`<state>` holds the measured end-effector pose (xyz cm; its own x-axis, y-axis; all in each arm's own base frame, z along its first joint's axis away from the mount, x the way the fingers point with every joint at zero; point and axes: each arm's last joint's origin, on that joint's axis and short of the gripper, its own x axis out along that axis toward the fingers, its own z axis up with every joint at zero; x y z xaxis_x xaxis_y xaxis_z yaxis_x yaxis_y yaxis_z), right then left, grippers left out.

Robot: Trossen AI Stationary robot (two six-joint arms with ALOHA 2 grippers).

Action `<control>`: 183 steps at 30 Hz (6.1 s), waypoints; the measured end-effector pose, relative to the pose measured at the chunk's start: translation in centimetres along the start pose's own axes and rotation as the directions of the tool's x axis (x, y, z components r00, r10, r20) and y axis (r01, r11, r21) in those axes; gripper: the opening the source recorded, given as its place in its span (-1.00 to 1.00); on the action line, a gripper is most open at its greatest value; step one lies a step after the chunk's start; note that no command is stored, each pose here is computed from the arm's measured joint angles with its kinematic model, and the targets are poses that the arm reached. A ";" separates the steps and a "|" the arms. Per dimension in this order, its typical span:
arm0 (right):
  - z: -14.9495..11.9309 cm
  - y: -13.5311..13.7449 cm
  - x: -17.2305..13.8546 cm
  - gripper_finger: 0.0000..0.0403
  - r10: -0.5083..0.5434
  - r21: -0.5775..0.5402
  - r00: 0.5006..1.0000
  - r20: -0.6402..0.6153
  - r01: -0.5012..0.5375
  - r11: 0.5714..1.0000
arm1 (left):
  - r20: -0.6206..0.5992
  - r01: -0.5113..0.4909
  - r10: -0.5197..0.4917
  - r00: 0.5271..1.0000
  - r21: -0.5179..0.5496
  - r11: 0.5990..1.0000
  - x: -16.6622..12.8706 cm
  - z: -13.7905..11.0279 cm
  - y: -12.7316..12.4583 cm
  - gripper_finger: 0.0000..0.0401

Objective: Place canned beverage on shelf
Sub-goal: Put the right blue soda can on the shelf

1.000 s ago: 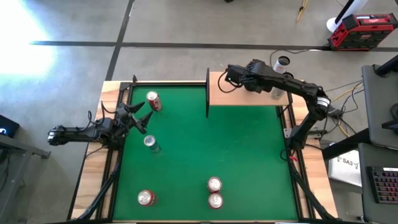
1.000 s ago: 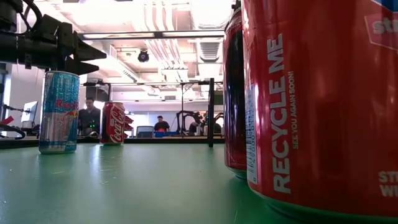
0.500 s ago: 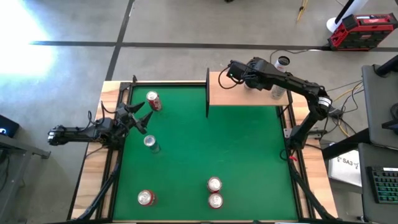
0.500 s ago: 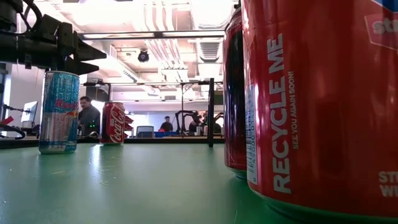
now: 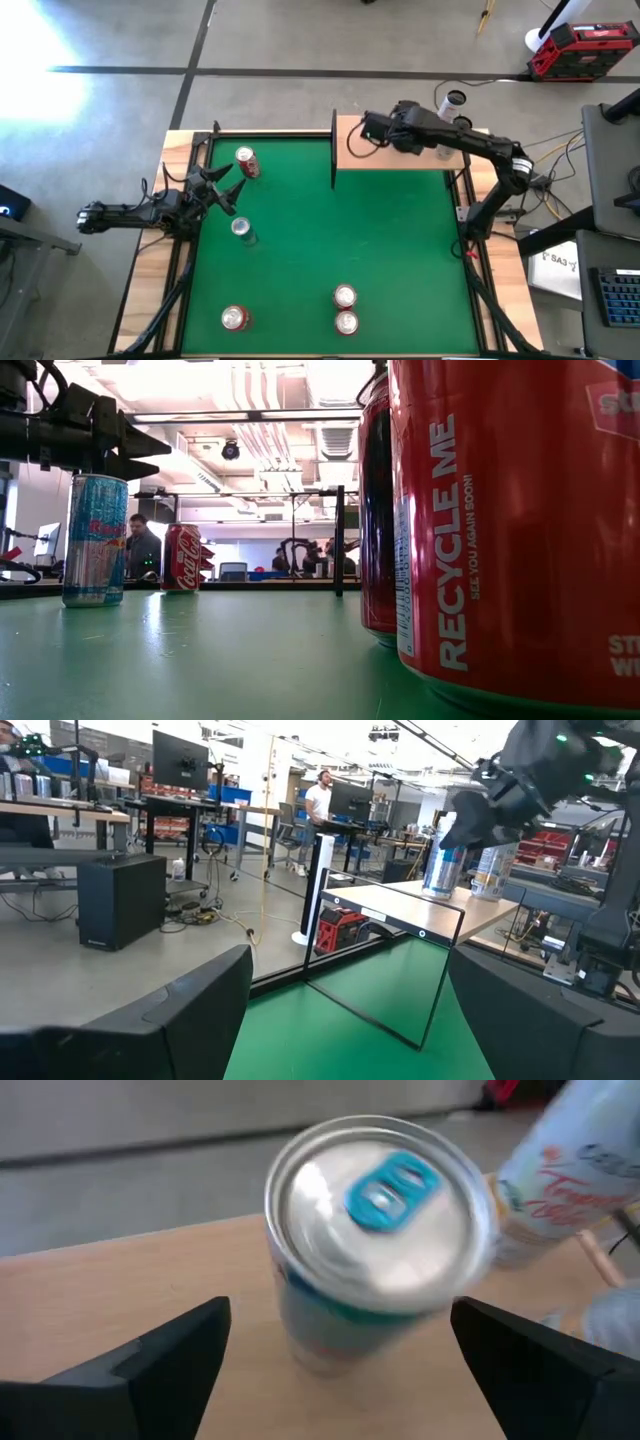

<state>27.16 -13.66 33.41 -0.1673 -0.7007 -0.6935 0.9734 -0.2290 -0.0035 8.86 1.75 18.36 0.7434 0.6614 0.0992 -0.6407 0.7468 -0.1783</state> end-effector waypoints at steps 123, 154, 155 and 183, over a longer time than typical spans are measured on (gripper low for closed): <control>-8.6 1.8 9.0 0.06 -0.139 0.116 0.787 0.601 0.086 0.989 | 0.000 -0.002 0.002 1.000 0.000 1.000 0.0 0.0 0.0 0.61; -5.4 0.2 12.3 0.19 -0.284 0.226 0.769 0.573 0.185 0.956 | 0.000 -0.002 0.002 1.000 0.000 1.000 0.0 0.0 0.0 0.61; -5.4 0.2 12.3 0.19 -0.288 0.227 0.770 0.570 0.190 0.955 | 0.000 -0.002 0.002 1.000 0.000 1.000 0.0 0.0 0.0 0.61; -4.6 -0.4 13.1 0.20 -0.324 0.245 0.767 0.554 0.222 0.944 | 0.000 -0.002 0.002 1.000 0.000 1.000 0.0 0.0 0.0 0.61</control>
<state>25.31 -19.65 20.96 -0.5304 -0.8375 -0.1312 0.8433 -0.5372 0.0198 8.85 1.76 18.36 0.7421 0.6630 0.0989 -0.6422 0.7455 -0.1786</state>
